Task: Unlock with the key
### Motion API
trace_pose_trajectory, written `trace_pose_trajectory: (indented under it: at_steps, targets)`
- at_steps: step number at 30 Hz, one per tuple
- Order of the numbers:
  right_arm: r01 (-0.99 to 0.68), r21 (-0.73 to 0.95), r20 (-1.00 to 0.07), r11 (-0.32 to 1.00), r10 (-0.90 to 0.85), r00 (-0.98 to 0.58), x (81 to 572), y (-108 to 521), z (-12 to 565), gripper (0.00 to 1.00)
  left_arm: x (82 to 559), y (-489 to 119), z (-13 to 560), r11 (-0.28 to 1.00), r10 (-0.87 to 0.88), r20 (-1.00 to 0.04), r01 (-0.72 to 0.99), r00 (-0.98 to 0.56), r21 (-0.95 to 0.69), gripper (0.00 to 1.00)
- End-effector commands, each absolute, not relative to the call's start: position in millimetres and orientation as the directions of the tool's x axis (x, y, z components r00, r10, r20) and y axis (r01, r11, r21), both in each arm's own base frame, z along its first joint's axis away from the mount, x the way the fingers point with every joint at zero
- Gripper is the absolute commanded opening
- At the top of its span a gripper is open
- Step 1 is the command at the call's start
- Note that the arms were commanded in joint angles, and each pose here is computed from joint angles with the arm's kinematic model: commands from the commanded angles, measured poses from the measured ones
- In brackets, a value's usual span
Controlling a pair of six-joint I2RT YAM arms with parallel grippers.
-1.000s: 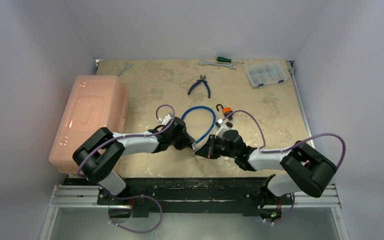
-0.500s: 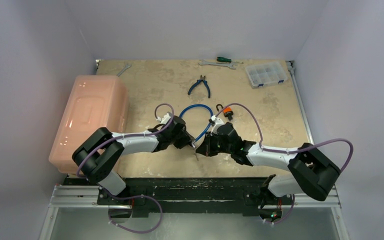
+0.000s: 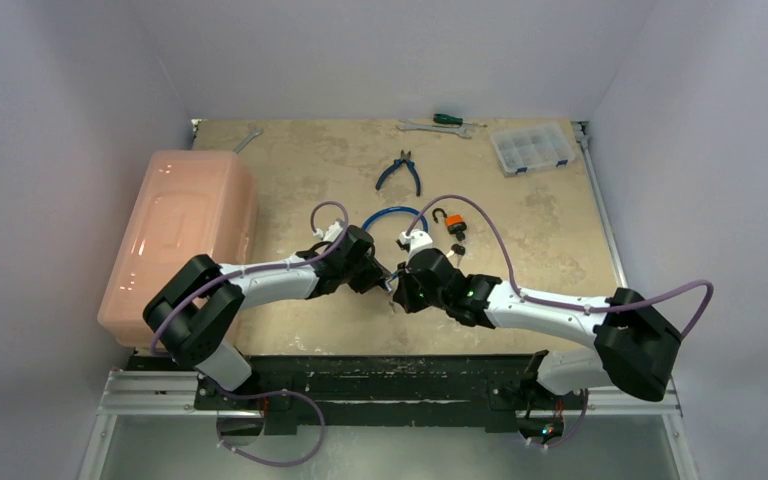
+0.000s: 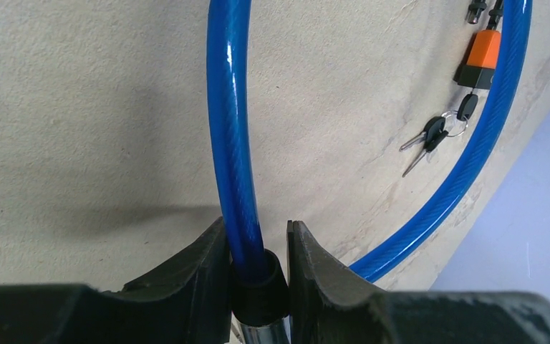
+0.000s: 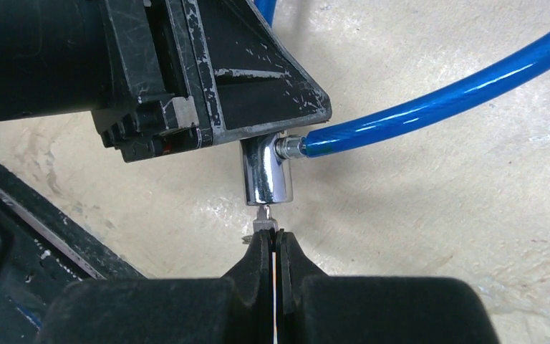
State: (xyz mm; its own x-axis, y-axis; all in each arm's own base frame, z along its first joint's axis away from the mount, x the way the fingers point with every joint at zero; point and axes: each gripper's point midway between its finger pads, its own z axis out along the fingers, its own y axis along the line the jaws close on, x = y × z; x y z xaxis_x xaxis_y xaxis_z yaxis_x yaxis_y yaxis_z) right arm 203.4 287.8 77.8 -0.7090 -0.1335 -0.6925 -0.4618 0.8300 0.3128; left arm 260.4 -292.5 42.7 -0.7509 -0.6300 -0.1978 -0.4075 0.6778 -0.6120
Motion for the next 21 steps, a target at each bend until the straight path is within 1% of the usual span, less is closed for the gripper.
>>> trace_pose_trajectory:
  at_steps: [1,3,4,5,6,7,8,10,13,21]
  targets:
    - [-0.396,0.188,-0.761,0.899,-0.122,-0.638,230,277,96,0.0,254,-310,76,0.646,-0.595,-0.162,-0.348,-0.787,-0.679,0.0]
    - [-0.406,0.251,-0.751,0.879,-0.088,-0.654,225,283,99,0.01,255,-310,79,0.631,-0.603,-0.162,-0.342,-0.781,-0.696,0.0]
    - [-0.407,0.282,-0.748,0.869,-0.066,-0.66,223,284,102,0.11,255,-310,81,0.625,-0.605,-0.161,-0.34,-0.779,-0.702,0.0]
    - [-0.411,0.32,-0.745,0.854,-0.042,-0.666,221,286,107,0.26,255,-309,82,0.622,-0.607,-0.162,-0.338,-0.778,-0.707,0.0]
    - [-0.417,0.368,-0.736,0.831,-0.013,-0.677,220,288,111,0.38,255,-309,83,0.615,-0.61,-0.163,-0.334,-0.776,-0.714,0.0]
    - [-0.422,0.407,-0.727,0.81,0.007,-0.687,217,289,115,0.46,255,-309,85,0.607,-0.615,-0.161,-0.333,-0.772,-0.722,0.0]
    - [-0.416,0.435,-0.715,0.799,0.026,-0.699,215,287,116,0.5,255,-308,85,0.604,-0.618,-0.16,-0.334,-0.77,-0.724,0.0]
    - [-0.412,0.494,-0.705,0.765,0.076,-0.705,216,286,124,0.52,255,-307,87,0.602,-0.621,-0.164,-0.333,-0.766,-0.726,0.0]
    - [-0.406,0.543,-0.684,0.735,0.106,-0.722,213,285,124,0.52,255,-307,89,0.599,-0.623,-0.163,-0.332,-0.765,-0.729,0.0]
    - [-0.426,0.647,-0.614,0.633,0.1,-0.783,191,300,120,0.47,260,-310,98,0.574,-0.634,-0.17,-0.311,-0.755,-0.758,0.0]
